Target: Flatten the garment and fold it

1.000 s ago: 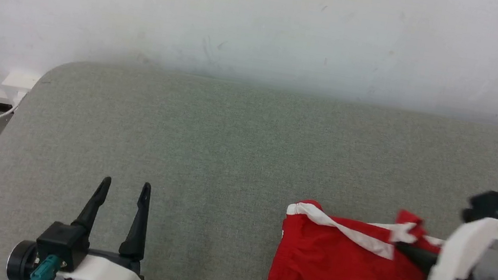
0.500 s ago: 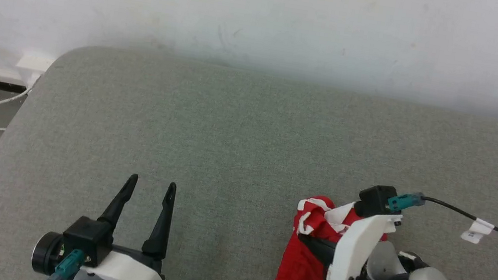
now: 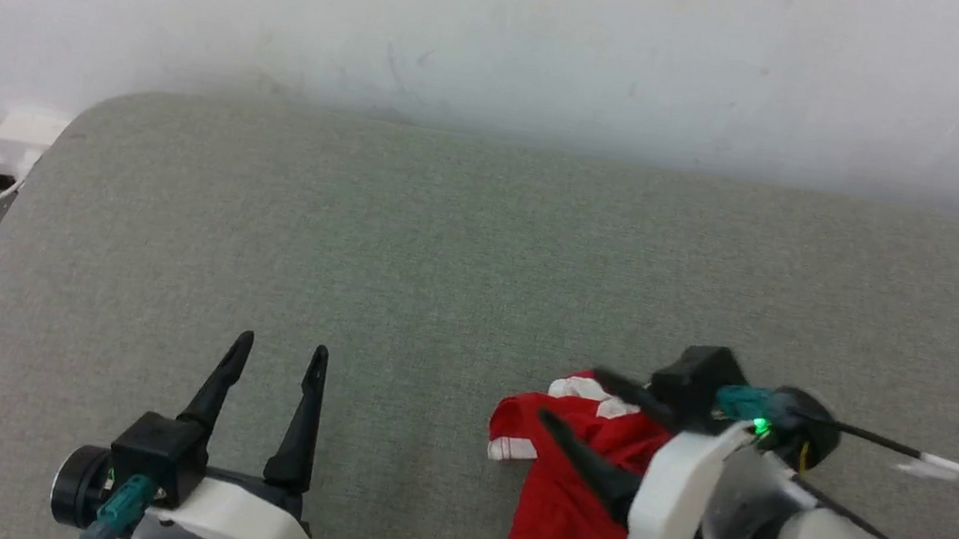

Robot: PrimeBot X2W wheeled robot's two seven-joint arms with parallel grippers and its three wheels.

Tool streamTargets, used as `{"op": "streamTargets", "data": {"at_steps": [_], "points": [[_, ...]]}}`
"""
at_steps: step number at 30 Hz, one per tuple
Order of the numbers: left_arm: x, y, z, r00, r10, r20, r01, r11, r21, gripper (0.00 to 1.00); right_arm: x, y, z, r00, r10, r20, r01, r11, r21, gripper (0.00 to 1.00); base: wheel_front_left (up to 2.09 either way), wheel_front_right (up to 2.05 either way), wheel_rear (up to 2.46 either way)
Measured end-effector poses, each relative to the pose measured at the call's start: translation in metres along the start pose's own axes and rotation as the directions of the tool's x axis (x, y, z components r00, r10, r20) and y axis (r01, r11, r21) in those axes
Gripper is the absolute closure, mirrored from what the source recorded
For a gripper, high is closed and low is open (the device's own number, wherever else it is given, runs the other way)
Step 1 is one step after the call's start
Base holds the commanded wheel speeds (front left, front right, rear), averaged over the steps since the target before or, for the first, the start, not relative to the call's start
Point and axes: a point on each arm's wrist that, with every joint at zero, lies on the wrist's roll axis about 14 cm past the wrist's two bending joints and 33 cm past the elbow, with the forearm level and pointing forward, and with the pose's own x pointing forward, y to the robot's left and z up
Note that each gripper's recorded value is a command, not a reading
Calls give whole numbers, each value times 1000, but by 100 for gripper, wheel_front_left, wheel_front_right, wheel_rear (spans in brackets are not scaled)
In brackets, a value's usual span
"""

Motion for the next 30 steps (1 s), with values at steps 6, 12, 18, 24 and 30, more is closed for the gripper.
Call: {"op": "streamTargets", "data": {"at_steps": [6, 12, 18, 24, 30], "points": [[6, -4, 2, 1000, -5, 10, 5, 1000, -7, 0, -46, -40, 59, 938, -153, 310, 163, 987, -5, 0, 0, 0, 0], [7, -1, 5, 1000, 19, 16, -19, 1000, -10, 0, -109, -92, 54, 802, -418, 427, 396, 907, 144, 0, 0, 0, 0], [10, 7, 12, 998, 51, 40, -51, 999, -8, 0, -166, -135, 28, 661, -631, 405, 562, 775, 290, 0, 0, 0, 0], [8, 17, 16, 995, 85, 52, -85, 996, -6, 0, -202, -173, -25, 601, -773, 205, 626, 614, 480, 0, 0, 0, 0], [3, 20, 13, 994, 104, 43, -104, 995, -13, 0, -195, -180, -106, 706, -692, -152, 580, 441, 685, 0, 0, 0, 0]]}}
